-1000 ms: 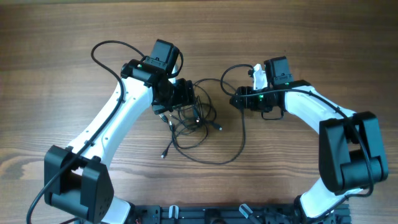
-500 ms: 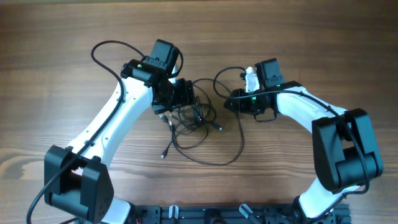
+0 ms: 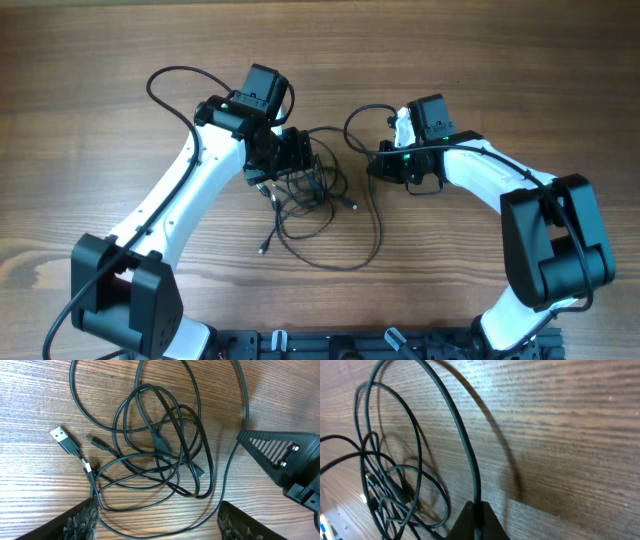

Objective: Untangle cables
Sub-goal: 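Pull the grasped cable up and right with the right gripper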

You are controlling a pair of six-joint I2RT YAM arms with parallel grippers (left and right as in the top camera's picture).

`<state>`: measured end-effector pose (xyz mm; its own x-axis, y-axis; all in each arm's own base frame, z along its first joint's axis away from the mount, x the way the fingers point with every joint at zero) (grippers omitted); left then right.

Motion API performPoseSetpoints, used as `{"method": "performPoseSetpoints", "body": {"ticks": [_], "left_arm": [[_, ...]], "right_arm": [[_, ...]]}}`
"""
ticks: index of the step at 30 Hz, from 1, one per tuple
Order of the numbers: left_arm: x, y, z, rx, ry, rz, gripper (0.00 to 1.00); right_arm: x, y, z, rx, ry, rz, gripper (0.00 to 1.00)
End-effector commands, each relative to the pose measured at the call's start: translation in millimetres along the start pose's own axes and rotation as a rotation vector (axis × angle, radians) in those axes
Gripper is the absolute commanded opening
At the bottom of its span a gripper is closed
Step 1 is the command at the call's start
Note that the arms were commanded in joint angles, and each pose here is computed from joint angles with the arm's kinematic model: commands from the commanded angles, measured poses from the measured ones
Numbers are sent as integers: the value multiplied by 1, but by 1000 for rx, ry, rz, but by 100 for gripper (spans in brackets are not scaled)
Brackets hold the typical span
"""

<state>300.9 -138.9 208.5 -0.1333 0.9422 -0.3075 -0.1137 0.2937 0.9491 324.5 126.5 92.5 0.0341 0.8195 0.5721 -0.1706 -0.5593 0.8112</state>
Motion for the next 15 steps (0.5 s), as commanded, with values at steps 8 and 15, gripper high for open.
{"method": "performPoseSetpoints", "body": {"ticks": [8, 15], "left_arm": [[-1, 3, 2, -14, -14, 8, 78], [-1, 3, 2, -14, -14, 8, 78]], "right_arm": [[24, 76, 21, -106, 82, -19, 4], [53, 201, 33, -445, 125, -134, 4]]}}
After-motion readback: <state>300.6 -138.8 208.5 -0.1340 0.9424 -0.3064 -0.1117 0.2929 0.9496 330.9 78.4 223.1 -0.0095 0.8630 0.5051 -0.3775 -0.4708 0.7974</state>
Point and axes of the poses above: each gripper's point midway between its finger pads, its own y axis back along the fingers, its own x axis along the line the jaws close on, z = x × y, the point moved 10 cm from there along y, back along the fingers, and after that the axes turned 1 degree about -y, right-handed, at the moved point
